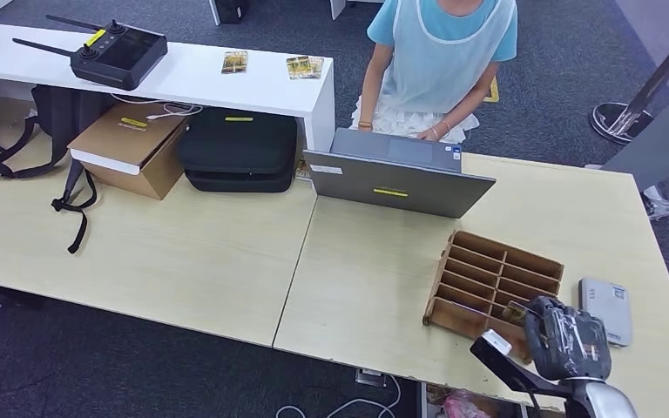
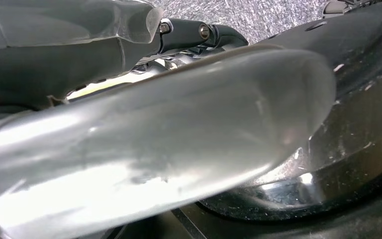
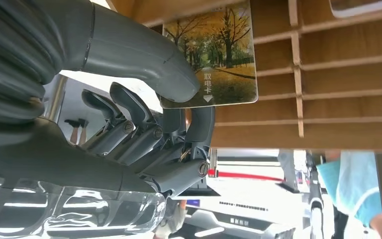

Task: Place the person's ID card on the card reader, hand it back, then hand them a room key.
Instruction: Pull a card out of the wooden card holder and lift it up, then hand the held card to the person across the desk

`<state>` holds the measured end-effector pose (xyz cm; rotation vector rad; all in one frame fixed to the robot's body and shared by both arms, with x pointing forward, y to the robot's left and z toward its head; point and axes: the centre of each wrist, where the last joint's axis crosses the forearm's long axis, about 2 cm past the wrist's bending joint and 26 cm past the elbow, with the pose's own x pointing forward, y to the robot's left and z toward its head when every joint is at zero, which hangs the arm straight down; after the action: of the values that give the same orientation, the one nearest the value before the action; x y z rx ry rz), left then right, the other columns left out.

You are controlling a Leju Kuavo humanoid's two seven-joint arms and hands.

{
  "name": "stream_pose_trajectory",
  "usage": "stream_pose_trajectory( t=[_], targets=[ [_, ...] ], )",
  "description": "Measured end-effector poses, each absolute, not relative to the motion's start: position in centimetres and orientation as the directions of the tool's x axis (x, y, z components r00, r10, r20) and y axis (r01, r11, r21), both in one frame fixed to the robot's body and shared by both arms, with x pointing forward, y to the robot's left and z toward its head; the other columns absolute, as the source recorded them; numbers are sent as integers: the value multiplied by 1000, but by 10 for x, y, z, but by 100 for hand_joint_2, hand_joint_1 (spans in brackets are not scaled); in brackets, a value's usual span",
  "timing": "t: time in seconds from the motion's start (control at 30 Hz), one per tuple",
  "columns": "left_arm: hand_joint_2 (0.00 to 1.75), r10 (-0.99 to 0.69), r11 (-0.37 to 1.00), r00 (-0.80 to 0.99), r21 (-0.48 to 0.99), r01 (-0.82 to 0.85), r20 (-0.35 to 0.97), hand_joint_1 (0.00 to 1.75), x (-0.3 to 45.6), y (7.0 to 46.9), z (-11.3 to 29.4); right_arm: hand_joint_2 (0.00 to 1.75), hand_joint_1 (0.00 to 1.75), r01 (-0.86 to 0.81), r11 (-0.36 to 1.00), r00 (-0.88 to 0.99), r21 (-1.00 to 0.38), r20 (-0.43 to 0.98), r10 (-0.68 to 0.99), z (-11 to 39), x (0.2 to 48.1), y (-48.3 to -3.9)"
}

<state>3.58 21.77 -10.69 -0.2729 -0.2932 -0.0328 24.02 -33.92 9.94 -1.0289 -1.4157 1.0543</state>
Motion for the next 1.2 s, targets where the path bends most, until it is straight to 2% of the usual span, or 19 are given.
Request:
stream_pose_trajectory(
  t=[0.33,0.5,0.7,1.0,1.2],
  targets=[
    [0,6,963,956,-260,74,294,0,36,217,-107,175,175,303,366,-226,-880,307,925,125,264,-333],
    [0,8,963,954,-259,73,298,0,35,218,-107,175,175,394,425,-290,-815,328,899,154,298,-335],
    [0,-3,963,953,-257,85,302,0,35,218,-107,175,175,477,442,-373,-760,281,884,207,348,-332],
    [0,-40,958,949,-258,126,312,0,37,218,-107,175,175,481,400,-435,-780,184,882,311,425,-309],
    [0,-53,957,948,-256,139,315,0,39,218,-107,175,175,438,386,-463,-812,164,871,364,464,-271]
  ],
)
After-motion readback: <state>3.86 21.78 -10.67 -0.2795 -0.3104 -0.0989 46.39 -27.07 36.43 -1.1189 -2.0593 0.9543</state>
